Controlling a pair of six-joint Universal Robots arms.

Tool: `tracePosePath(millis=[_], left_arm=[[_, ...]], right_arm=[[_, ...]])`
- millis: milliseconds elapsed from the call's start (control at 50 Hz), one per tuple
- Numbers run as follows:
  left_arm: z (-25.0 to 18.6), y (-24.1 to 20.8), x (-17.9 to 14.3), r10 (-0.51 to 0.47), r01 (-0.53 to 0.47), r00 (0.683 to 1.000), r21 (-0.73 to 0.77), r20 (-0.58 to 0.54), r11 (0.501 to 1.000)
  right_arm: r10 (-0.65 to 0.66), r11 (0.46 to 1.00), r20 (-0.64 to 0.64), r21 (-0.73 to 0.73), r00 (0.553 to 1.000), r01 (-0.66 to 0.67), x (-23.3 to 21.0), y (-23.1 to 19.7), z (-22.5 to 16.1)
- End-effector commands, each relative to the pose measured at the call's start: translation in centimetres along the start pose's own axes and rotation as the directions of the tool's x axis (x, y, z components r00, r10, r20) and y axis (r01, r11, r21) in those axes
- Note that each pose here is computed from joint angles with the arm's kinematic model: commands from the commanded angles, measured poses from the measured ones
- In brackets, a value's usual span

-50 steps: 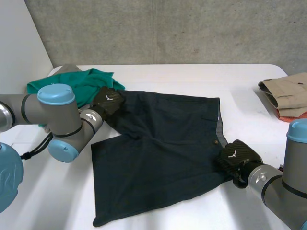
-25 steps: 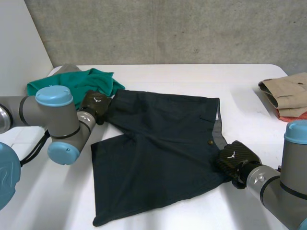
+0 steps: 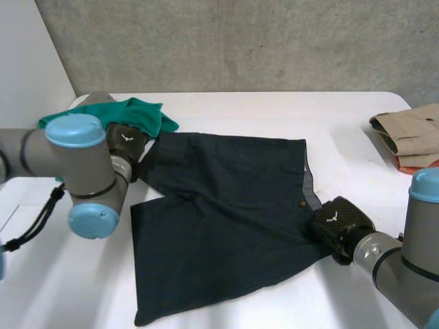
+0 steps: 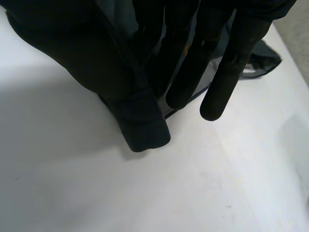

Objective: Fold the laundry.

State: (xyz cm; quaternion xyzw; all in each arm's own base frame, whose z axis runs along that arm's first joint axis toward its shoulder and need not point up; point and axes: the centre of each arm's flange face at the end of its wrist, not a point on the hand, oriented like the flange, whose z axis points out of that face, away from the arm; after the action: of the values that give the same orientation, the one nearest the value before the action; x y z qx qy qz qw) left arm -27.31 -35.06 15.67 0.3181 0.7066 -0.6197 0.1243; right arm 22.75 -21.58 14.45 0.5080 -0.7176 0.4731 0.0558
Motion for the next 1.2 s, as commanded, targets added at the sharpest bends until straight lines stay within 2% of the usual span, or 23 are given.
tracePosePath(millis=[20, 60, 80, 140, 160, 300, 520, 640, 840, 960, 1000, 1060, 1140, 1180, 1200], left_arm=[[-6.7, -2.4, -2.0, -0.121, 0.121, 0.992, -0.005, -0.043, 0.993], [-8.8, -2.5, -1.7, -0.176, 0.174, 0.981, -0.027, -0.08, 0.984], [-10.8, -2.4, -1.3, -0.228, 0.222, 0.966, -0.062, -0.122, 0.973], [-13.9, -1.9, -0.6, -0.295, 0.275, 0.937, -0.123, -0.19, 0.954], [-15.8, -1.5, -0.1, -0.331, 0.299, 0.914, -0.164, -0.233, 0.94], [-21.7, 0.4, 2.2, -0.427, 0.333, 0.819, -0.289, -0.383, 0.898], [-21.7, 2.0, 4.4, -0.474, 0.316, 0.777, -0.395, -0.413, 0.862], [-21.9, 1.5, 5.1, -0.473, 0.319, 0.764, -0.381, -0.438, 0.868], [-20.8, 2.0, 7.3, -0.432, 0.318, 0.769, -0.304, -0.471, 0.898], [-20.2, 2.1, 7.1, -0.418, 0.322, 0.804, -0.281, -0.423, 0.904], [-20.3, 1.5, 6.8, -0.405, 0.322, 0.82, -0.258, -0.405, 0.911], [-21.3, -0.5, 5.7, -0.385, 0.337, 0.827, -0.187, -0.411, 0.923], [-24.1, -1.5, 4.8, -0.326, 0.273, 0.827, -0.18, -0.458, 0.945], [-25.6, -1.4, 4.6, -0.292, 0.212, 0.823, -0.213, -0.488, 0.954], [-27.2, -1.2, 4.5, -0.257, 0.138, 0.809, -0.255, -0.529, 0.957]], right_arm=[[0.075, 0.995, -0.044, 0.071, 0.996, -0.072, 1.4, -1.8, 0.5], [0.121, 0.988, -0.061, 0.098, 0.991, -0.115, 2.1, -2.4, 0.7], [0.136, 0.986, -0.07, 0.109, 0.988, -0.128, 2.4, -2.6, 0.8], [0.197, 0.972, -0.088, 0.145, 0.976, -0.183, 3.1, -3.1, 1.3], [0.21, 0.969, -0.095, 0.155, 0.973, -0.194, 3.2, -3.1, 1.4], [0.241, 0.955, -0.134, 0.208, 0.961, -0.21, 3.8, -3.3, 2.2], [0.244, 0.956, -0.129, 0.201, 0.961, -0.216, 3.6, -3.1, 2.1], [0.246, 0.956, -0.129, 0.199, 0.961, -0.218, 3.5, -3.0, 2.1], [0.245, 0.957, -0.123, 0.192, 0.962, -0.219, 3.3, -2.9, 2.0], [0.246, 0.958, -0.138, 0.188, 0.959, -0.219, 3.6, -2.9, 1.5], [0.235, 0.959, -0.147, 0.194, 0.961, -0.205, 3.8, -3.1, 1.0], [0.205, 0.966, -0.151, 0.193, 0.967, -0.175, 3.9, -3.5, -0.6], [0.096, 0.991, -0.081, 0.098, 0.992, -0.088, 3.0, -3.4, -3.7], [0.003, 1.0, 0.021, -0.003, 1.0, -0.003, 1.7, -2.6, -5.9], [-0.029, 0.999, 0.066, -0.039, 0.997, 0.032, 1.1, -2.3, -6.6]])
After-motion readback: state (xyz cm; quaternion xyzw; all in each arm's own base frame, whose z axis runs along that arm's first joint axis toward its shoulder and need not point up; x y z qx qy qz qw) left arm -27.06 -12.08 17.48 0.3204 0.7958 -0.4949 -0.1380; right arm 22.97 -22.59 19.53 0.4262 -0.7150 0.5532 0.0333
